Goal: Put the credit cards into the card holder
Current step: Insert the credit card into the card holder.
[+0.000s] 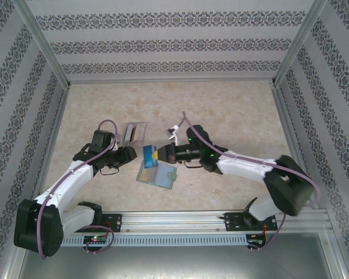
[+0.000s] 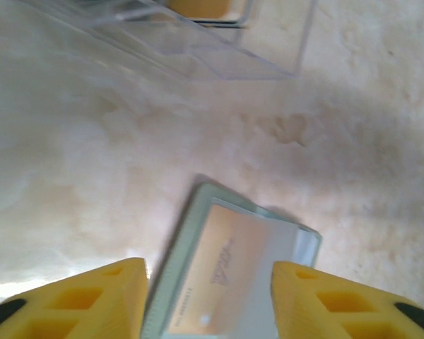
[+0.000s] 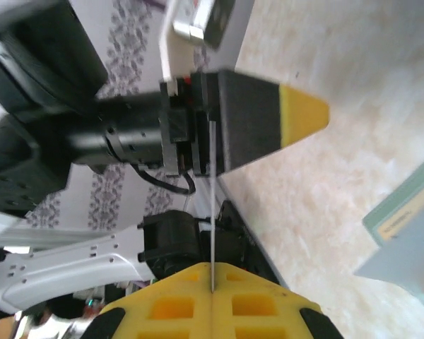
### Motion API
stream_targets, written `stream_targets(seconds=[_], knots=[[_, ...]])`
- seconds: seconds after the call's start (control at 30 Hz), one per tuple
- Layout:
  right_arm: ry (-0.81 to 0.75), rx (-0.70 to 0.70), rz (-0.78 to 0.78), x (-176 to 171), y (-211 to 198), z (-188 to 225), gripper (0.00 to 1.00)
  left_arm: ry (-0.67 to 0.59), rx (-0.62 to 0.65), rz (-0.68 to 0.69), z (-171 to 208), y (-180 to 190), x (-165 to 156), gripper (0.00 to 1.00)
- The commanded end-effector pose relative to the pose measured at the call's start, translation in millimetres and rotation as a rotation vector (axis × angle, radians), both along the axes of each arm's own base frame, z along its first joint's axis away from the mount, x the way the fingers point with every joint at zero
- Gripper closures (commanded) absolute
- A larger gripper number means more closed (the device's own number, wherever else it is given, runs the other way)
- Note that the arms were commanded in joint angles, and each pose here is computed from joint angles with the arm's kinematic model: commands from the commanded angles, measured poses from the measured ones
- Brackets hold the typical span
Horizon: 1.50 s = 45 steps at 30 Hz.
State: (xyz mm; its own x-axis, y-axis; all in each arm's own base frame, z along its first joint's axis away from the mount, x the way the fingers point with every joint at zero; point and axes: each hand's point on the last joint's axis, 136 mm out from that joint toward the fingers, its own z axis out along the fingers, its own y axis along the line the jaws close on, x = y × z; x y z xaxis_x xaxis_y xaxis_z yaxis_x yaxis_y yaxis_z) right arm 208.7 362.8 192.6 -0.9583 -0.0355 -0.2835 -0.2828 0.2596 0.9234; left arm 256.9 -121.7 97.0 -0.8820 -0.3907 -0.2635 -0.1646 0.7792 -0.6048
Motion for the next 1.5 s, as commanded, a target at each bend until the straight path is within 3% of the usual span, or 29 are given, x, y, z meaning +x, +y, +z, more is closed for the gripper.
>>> stream_targets(seconds=[0.0,0.17,0.33,0.53,0.67,0.73,1.03,1.2,1.37,1.47], knots=[[0.006,-0.173,-0.067,-4.6,-29.8,-46.0,1.00,-0.055,-0.093,-0.121,12.2,-30.4,-4.3,0.45],[0.049,-0.237,-0.100,-12.8,-44.8,-78.6,1.00,0.017,-0.034,-0.199,-10.1,-46.5,-16.2,0.39],[0.075,-0.269,-0.112,-14.0,-49.6,-92.9,1.00,0.111,0.003,-0.252,-34.2,-59.2,-23.9,0.41],[0.092,-0.281,-0.105,-15.3,-48.9,-103.1,1.00,0.114,-0.016,-0.322,-34.9,-78.2,-21.8,0.67],[0.089,-0.284,-0.085,-19.0,-44.1,-104.5,1.00,0.097,-0.084,-0.356,-25.3,-90.5,-19.8,0.94],[0.090,-0.282,-0.088,-18.3,-42.9,-104.3,1.00,0.088,-0.101,-0.363,-19.8,-93.0,-19.3,0.97],[0.096,-0.290,-0.073,-19.2,-35.0,-109.6,1.00,0.084,-0.276,-0.391,-9.9,-114.4,-22.3,0.93],[0.109,-0.298,-0.086,-17.8,-31.0,-113.4,1.00,0.130,-0.061,-0.326,-32.5,-85.6,-21.2,0.89],[0.114,-0.313,-0.111,-14.8,-31.9,-116.4,1.00,0.139,0.118,-0.252,-47.9,-56.1,-17.1,0.59],[0.130,-0.310,-0.123,-13.6,-27.9,-115.5,1.00,0.143,0.240,-0.204,-55.3,-35.0,-14.4,0.56]])
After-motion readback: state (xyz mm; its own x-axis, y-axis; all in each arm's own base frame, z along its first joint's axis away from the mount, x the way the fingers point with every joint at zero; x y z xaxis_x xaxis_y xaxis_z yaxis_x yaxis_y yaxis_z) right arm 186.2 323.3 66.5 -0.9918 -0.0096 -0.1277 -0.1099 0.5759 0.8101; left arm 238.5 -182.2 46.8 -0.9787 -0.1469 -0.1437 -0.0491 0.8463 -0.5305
